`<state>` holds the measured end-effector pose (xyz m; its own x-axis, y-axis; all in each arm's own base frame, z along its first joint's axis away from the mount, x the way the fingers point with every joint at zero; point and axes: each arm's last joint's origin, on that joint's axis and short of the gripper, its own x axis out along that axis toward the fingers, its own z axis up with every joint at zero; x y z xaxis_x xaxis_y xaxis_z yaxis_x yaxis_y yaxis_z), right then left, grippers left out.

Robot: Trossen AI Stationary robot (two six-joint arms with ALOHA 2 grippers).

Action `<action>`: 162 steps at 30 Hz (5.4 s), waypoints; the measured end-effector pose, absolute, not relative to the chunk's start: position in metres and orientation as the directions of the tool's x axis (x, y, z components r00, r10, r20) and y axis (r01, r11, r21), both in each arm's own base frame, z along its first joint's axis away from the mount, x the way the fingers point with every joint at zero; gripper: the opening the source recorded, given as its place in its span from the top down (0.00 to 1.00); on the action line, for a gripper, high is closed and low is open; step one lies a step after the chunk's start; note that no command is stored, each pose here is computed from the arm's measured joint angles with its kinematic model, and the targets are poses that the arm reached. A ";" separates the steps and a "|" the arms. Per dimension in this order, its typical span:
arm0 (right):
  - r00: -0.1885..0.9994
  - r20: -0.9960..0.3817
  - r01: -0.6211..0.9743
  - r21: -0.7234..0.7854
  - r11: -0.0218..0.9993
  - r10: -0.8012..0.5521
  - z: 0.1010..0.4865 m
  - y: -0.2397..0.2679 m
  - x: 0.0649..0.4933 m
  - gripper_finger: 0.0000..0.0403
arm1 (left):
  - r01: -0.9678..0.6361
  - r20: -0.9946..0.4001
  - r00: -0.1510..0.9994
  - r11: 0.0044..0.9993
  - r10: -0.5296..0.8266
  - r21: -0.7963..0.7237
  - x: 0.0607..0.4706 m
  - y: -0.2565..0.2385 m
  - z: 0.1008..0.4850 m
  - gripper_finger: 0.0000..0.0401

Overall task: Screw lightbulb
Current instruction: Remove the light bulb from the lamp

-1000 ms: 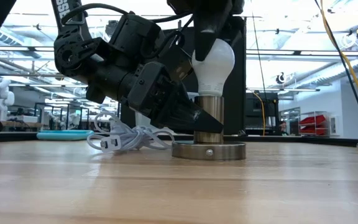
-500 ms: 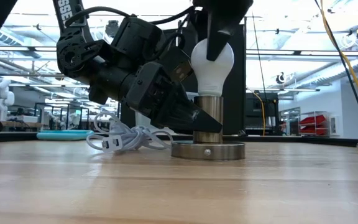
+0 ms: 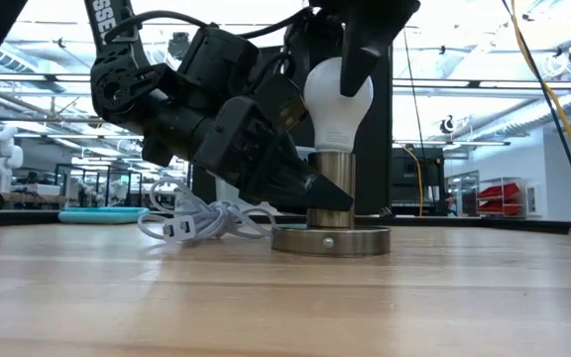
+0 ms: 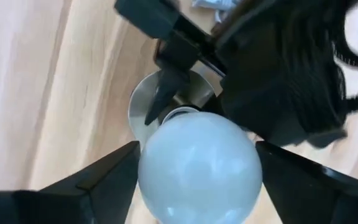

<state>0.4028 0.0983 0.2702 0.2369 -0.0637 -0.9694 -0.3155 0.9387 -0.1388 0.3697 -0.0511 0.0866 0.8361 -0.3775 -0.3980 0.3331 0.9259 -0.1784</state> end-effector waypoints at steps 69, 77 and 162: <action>0.179 -0.977 -0.534 -0.198 0.822 -0.119 0.259 0.096 0.407 0.33 | 0.401 -0.388 0.803 0.892 -0.452 -0.208 0.368 -0.053 0.087 0.49; 0.231 -0.963 -0.463 -0.231 0.855 -0.136 0.289 0.101 0.407 0.33 | 0.421 -0.383 0.795 0.882 -0.471 -0.210 0.369 -0.055 0.087 0.49; 0.613 -0.453 0.718 -0.022 0.695 -0.647 0.072 0.097 0.245 0.30 | -0.061 -0.353 0.936 0.989 0.010 -0.135 0.372 -0.052 0.093 0.48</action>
<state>0.2452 0.0969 0.0719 0.6128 -0.6475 -0.4530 0.7182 0.6954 -0.0224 0.3725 -0.0518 0.0926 0.9356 0.0098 -0.3530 -0.0614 0.9889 -0.1353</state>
